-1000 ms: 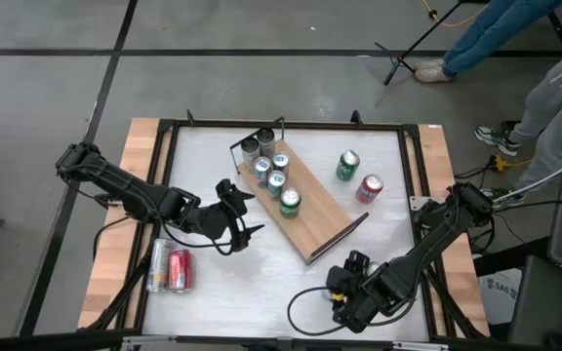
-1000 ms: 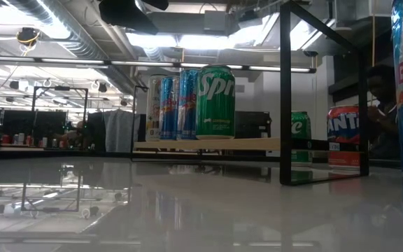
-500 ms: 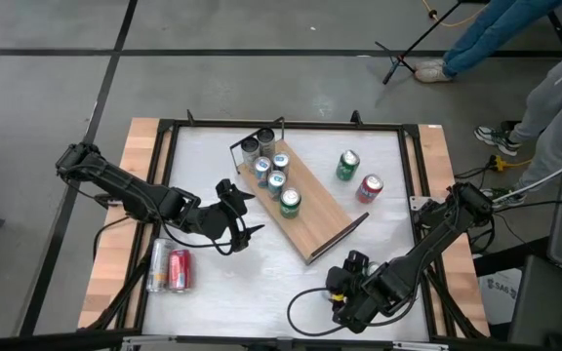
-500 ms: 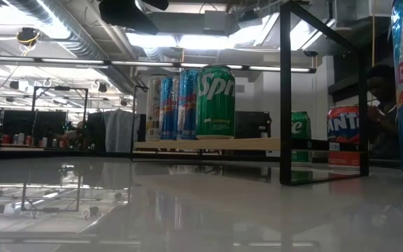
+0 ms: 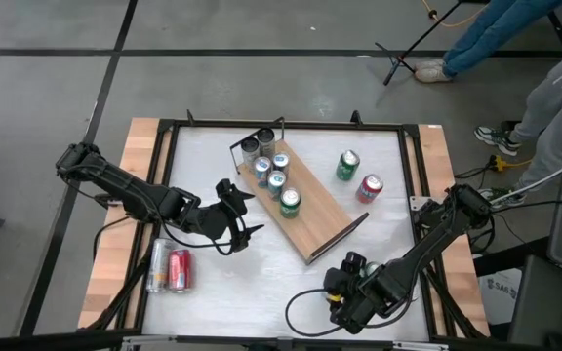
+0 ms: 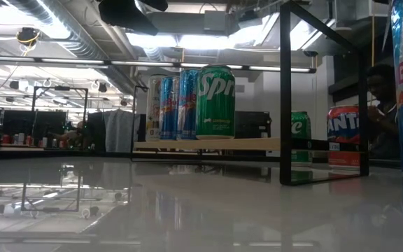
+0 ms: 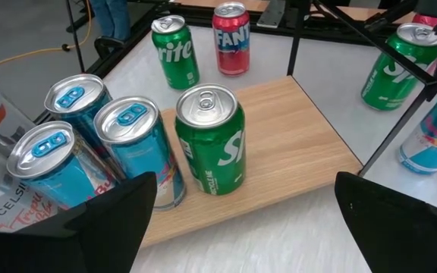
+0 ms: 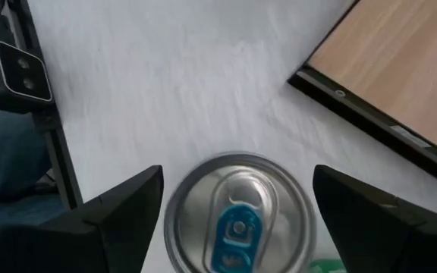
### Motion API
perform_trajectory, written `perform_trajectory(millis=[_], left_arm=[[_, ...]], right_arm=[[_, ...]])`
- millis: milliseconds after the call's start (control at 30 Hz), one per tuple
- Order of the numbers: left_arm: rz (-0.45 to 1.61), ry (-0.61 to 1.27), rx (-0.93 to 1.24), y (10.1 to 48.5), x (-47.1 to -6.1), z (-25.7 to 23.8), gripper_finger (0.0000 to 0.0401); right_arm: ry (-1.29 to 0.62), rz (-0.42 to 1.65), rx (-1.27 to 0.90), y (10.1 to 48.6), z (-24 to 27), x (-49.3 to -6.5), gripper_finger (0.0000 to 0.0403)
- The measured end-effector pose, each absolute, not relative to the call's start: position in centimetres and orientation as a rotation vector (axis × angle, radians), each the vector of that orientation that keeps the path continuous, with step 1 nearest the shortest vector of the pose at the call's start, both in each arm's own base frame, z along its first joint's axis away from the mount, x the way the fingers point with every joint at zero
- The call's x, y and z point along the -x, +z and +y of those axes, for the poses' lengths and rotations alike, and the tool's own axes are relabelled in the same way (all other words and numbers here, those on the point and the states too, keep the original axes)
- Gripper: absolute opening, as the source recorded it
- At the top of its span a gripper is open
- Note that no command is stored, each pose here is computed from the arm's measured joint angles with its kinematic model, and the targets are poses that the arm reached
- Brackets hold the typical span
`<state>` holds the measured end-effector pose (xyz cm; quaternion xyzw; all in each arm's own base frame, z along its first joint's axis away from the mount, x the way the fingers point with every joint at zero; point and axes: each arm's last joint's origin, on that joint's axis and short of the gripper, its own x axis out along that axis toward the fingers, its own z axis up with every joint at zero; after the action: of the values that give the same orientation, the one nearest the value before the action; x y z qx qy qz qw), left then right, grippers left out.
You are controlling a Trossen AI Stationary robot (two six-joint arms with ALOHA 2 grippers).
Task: Place canned beverage on shelf
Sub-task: Put the blue soda can on the shelf aligned with the other blue soda
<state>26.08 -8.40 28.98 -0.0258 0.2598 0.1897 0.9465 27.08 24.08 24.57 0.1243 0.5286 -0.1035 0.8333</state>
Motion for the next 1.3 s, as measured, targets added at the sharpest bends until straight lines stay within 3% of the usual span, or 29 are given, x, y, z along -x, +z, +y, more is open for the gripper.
perform_trajectory(millis=[367, 700, 967, 1300], left_arm=[[0.530, 0.386, 0.052, 29.0, -26.1, -8.4, 0.0394], [0.529, 0.386, 0.052, 29.0, -26.1, -8.4, 0.0394], [0.529, 0.386, 0.052, 29.0, -26.1, -8.4, 0.0394], [0.529, 0.387, 0.054, 29.0, -26.1, -8.4, 0.0394]], right_arm=[[-0.228, 1.129, -0.259, 24.0, 24.0, -26.9, 0.0317], [-0.230, 1.133, -0.252, 24.0, 23.9, -26.9, 0.0213], [-0.207, 1.149, -0.197, 24.5, 23.8, -26.8, 0.0226], [-0.085, 1.162, -0.064, 28.1, 24.0, -26.9, 0.0219]])
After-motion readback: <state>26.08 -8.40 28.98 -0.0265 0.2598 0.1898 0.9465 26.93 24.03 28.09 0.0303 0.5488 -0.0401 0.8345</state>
